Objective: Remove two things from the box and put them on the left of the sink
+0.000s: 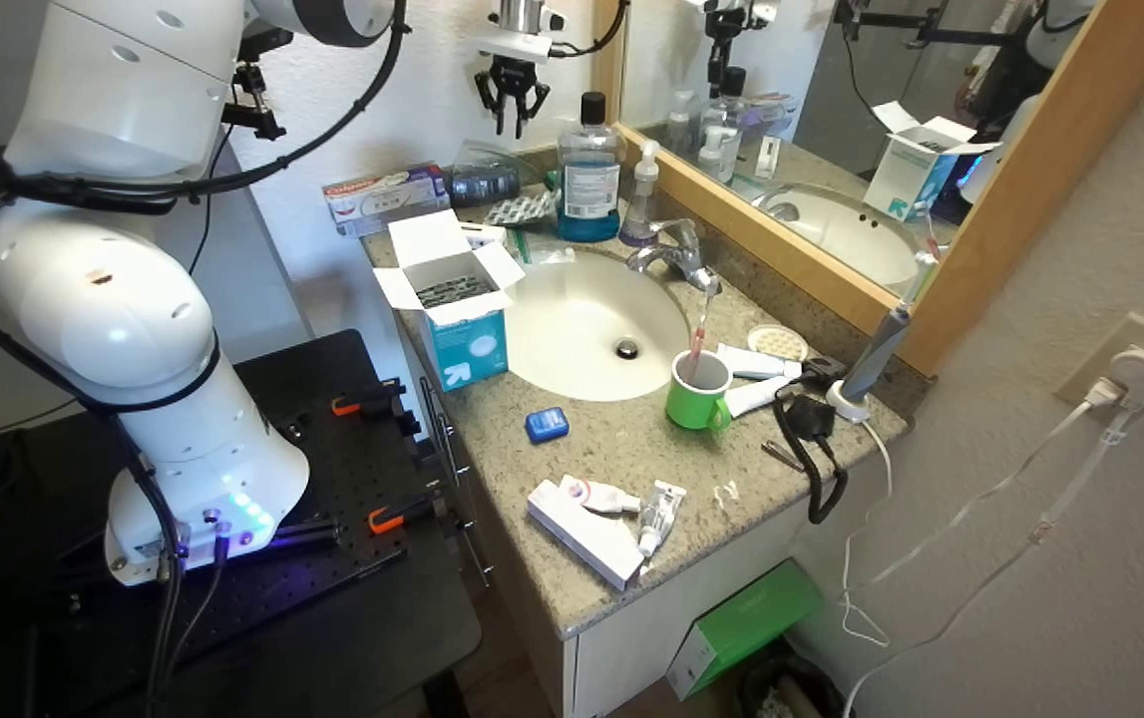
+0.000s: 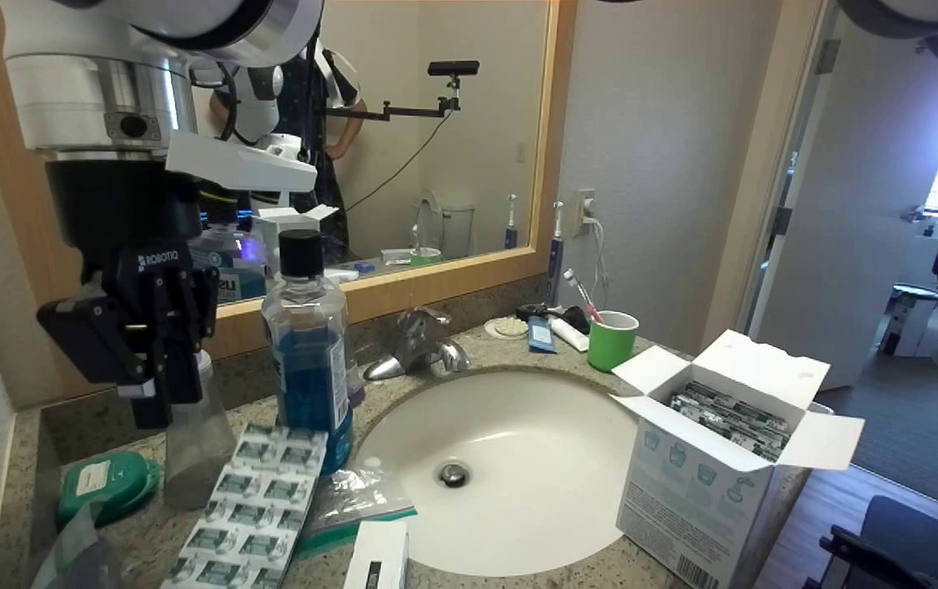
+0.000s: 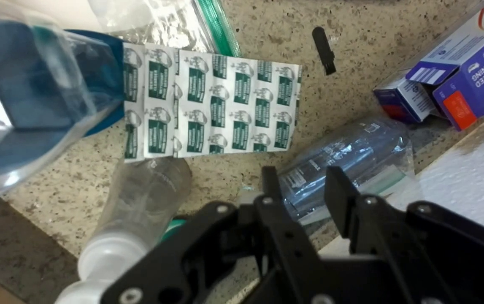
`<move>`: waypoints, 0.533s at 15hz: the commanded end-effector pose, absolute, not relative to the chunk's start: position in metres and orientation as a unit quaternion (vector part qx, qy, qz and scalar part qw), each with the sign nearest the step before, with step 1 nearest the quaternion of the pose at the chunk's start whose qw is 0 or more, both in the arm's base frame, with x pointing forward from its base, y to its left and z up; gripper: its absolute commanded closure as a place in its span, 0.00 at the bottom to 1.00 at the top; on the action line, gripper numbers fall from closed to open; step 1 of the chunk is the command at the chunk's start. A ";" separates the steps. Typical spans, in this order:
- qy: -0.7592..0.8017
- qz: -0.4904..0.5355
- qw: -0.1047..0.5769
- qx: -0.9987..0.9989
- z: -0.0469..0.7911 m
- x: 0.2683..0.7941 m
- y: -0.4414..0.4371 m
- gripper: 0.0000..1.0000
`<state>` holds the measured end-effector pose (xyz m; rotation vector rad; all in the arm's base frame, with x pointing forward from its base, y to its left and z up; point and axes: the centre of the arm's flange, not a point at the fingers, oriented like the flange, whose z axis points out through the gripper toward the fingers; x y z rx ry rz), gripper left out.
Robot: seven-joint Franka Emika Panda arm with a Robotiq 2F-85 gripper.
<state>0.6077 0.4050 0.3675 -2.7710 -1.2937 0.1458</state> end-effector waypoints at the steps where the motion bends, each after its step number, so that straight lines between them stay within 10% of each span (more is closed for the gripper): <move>1: -0.421 0.036 0.032 -0.906 0.400 0.584 0.399 0.33; 5: -0.422 -0.010 0.023 -0.906 0.447 0.548 0.382 0.03; 8: -0.424 -0.055 0.011 -0.904 0.491 0.518 0.364 0.00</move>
